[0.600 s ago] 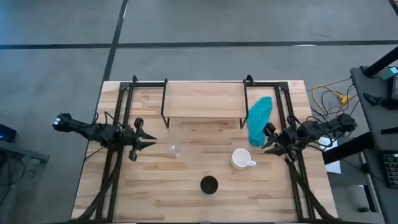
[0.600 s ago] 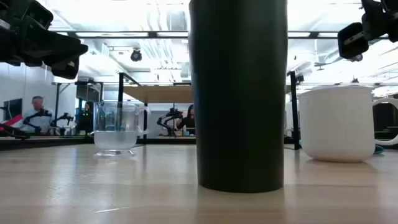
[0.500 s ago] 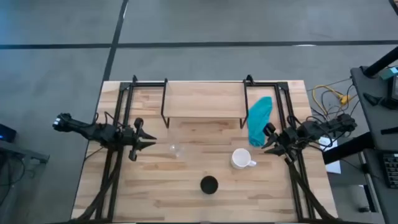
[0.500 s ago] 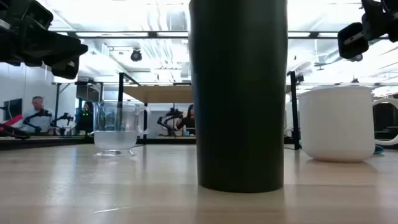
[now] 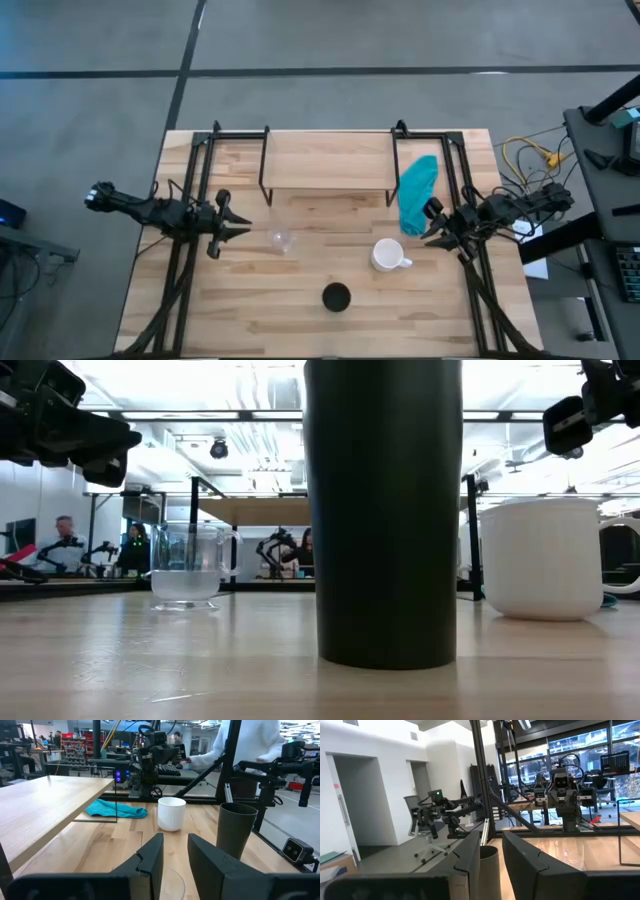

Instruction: Stack small to large cups/mugs on shelf

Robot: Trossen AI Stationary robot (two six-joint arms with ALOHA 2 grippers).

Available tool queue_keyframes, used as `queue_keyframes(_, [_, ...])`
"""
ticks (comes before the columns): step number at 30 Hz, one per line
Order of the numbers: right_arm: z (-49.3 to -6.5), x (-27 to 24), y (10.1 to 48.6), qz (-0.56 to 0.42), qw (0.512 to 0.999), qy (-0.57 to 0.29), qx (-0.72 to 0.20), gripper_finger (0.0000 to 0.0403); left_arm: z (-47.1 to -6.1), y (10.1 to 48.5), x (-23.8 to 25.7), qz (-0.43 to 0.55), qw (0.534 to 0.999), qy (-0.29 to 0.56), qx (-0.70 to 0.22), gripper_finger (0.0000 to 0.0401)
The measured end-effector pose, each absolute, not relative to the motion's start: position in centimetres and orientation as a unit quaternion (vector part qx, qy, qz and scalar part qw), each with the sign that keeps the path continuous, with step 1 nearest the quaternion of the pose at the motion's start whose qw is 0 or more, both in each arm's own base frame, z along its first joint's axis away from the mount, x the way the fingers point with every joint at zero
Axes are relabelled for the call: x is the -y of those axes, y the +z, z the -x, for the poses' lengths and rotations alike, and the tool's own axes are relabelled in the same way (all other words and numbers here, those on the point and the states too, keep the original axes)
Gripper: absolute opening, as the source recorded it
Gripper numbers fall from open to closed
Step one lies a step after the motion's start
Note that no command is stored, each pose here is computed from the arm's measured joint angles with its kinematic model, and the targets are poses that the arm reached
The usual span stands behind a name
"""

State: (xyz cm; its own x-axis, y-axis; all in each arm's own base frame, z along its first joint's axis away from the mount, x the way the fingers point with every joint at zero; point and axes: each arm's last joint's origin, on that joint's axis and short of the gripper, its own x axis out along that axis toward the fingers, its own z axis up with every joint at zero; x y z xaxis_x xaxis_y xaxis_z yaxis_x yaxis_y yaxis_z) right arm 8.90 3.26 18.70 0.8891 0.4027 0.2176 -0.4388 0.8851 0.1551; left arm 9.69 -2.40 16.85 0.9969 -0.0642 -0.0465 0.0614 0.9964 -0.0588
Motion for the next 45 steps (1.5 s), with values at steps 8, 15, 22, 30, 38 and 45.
queue_keyframes(8, [-8.90, -3.26, 18.70, -0.100, 0.967, 0.218, 0.090, 0.0079, -9.69, 16.85, 2.40, 0.029, 0.999, -0.032, -0.024, 0.0075])
queue_keyframes(15, [-8.90, -3.27, 18.69, -0.101, 0.967, 0.218, 0.090, 0.0079, -9.69, 16.85, 2.40, 0.029, 0.999, -0.032, -0.024, 0.0075])
queue_keyframes(22, [-8.90, -3.26, 18.70, -0.100, 0.967, 0.218, 0.090, 0.0079, -9.69, 16.86, 2.40, 0.029, 0.999, -0.031, -0.024, 0.0075])
queue_keyframes(30, [-8.90, -3.27, 18.70, -0.100, 0.967, 0.218, 0.090, 0.0079, -9.69, 16.85, 2.40, 0.029, 0.999, -0.031, -0.024, 0.0075])
queue_keyframes(38, [-8.90, -3.26, 18.70, -0.101, 0.967, 0.217, 0.090, 0.0079, -9.69, 16.85, 2.40, 0.029, 0.999, -0.031, -0.024, 0.0075])
queue_keyframes(45, [-9.11, -2.61, 18.69, -0.149, 0.979, 0.105, 0.095, 0.0079, -9.69, 16.81, 2.37, -0.021, 0.999, -0.028, -0.025, 0.0075])
